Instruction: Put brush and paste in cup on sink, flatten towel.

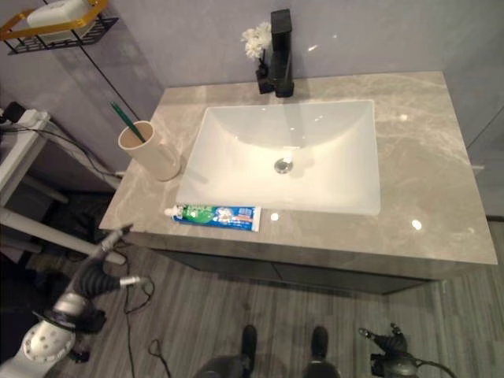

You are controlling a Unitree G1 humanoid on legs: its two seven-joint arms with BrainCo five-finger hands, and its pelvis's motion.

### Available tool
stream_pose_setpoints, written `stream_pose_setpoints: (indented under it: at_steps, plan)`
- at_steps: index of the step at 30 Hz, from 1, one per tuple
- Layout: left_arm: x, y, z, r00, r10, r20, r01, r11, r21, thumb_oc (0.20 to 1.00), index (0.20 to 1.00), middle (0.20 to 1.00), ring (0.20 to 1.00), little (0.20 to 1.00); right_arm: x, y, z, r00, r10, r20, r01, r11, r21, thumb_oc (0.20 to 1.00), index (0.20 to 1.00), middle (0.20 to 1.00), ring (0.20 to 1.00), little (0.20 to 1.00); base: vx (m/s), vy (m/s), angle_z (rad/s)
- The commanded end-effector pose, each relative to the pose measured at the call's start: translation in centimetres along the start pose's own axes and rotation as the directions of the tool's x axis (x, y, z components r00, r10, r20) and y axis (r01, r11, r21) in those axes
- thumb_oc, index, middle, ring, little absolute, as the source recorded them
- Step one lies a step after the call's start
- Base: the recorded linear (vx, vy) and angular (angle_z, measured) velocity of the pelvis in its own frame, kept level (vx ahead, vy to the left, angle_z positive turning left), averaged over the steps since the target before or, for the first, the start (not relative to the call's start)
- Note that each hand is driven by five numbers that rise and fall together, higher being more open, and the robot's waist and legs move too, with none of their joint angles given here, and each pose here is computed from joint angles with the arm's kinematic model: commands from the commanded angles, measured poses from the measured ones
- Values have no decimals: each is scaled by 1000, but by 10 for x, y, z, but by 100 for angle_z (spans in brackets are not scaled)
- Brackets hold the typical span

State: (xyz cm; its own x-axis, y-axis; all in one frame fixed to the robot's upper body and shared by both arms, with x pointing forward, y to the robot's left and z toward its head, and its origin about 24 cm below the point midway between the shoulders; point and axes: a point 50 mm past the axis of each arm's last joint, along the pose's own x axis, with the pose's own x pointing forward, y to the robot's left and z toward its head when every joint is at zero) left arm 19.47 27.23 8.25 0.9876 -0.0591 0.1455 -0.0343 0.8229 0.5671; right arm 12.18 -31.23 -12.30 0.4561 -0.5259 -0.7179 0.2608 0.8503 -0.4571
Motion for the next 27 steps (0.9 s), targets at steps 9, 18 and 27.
stream_pose_setpoints:
  at_steps: [9,18,27]
  plan:
    - [42,19,27,987,18,161,-23,999,31,1000,1000,1000,1000,1000,-2,4,-10,999,12,-41,-12,1000,5,1000,1000,1000,1000,1000,2,18,-18]
    - [50,5,14,994,-39,101,34,998,52,1000,1000,1000,1000,1000,-3,-4,-13,999,-15,-40,16,999,35,1000,1000,1000,1000,1000,4,22,-23]
    - [49,-1,2,998,-53,46,50,997,61,1000,1000,1000,1000,1000,-3,-5,-13,999,-30,-37,32,998,45,1000,1000,1000,1000,1000,20,7,-18]
